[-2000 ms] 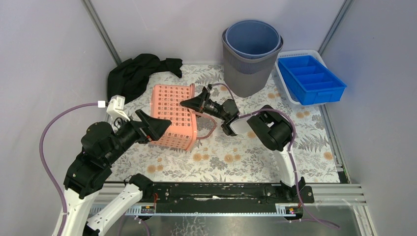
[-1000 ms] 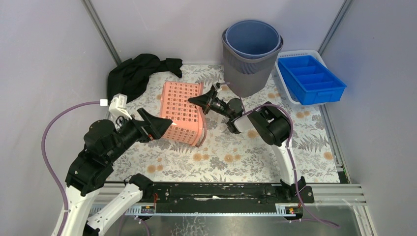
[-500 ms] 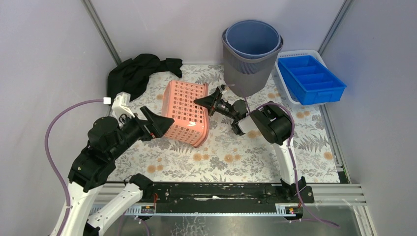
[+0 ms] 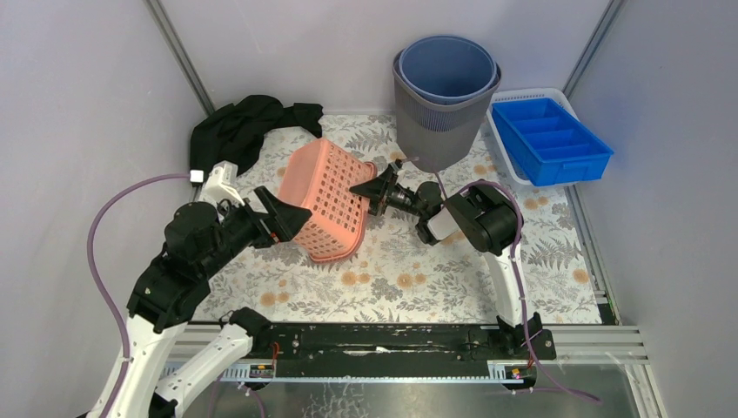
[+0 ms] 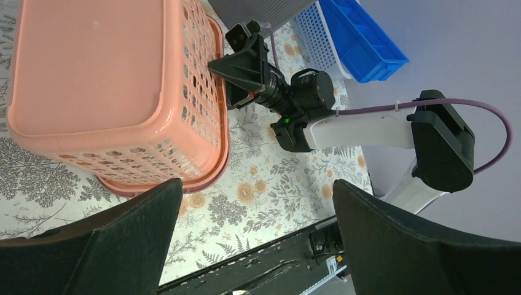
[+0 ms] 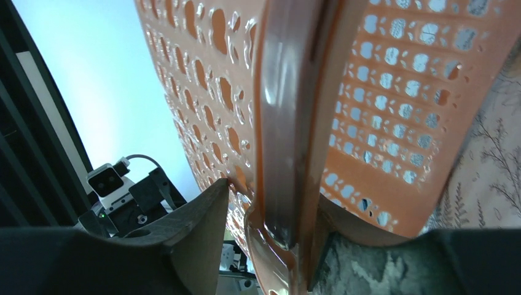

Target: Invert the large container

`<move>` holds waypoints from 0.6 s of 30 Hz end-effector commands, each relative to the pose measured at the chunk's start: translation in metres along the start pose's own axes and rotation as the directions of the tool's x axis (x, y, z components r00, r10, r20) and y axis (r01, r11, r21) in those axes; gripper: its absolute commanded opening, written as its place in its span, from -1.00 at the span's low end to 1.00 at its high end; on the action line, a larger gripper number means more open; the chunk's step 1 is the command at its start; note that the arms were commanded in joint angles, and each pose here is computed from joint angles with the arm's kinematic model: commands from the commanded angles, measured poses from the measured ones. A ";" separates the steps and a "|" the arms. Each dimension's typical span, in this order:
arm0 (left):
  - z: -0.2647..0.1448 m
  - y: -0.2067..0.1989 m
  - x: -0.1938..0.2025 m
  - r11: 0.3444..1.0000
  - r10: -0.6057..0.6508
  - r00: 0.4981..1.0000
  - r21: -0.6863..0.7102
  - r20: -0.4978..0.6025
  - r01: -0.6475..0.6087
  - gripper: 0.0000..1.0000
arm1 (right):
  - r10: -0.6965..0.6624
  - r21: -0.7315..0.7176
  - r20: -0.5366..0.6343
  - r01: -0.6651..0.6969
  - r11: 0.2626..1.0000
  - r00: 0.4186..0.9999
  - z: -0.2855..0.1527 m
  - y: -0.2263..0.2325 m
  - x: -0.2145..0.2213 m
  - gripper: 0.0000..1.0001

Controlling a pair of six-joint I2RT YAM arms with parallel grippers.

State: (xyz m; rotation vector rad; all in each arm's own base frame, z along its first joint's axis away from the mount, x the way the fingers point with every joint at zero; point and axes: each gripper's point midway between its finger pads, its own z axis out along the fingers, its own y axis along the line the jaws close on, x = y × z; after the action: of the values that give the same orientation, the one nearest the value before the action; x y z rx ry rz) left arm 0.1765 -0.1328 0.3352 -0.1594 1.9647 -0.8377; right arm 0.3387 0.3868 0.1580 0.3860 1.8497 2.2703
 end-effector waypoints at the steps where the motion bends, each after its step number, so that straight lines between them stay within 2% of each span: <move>1: 0.005 -0.009 -0.009 0.999 -0.001 0.999 0.037 0.037 -0.001 1.00 | -0.084 -0.053 -0.032 0.082 0.995 0.996 -0.007 0.014 0.005 0.04; 10: 0.009 -0.010 -0.009 0.999 -0.001 1.000 0.041 0.029 0.000 1.00 | -0.069 -0.034 -0.031 0.068 0.997 0.997 -0.012 0.010 0.001 0.04; 18: 0.011 -0.012 -0.009 0.999 -0.004 1.000 0.047 0.029 0.002 1.00 | -0.069 0.050 -0.031 0.070 0.996 0.997 -0.013 -0.004 -0.002 0.04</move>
State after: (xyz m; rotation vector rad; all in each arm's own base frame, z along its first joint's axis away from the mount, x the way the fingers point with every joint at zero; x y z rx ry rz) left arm 0.1825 -0.1362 0.3326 -0.1591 1.9733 -0.8362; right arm 0.3399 0.3769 0.1426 0.3831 1.9008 2.2246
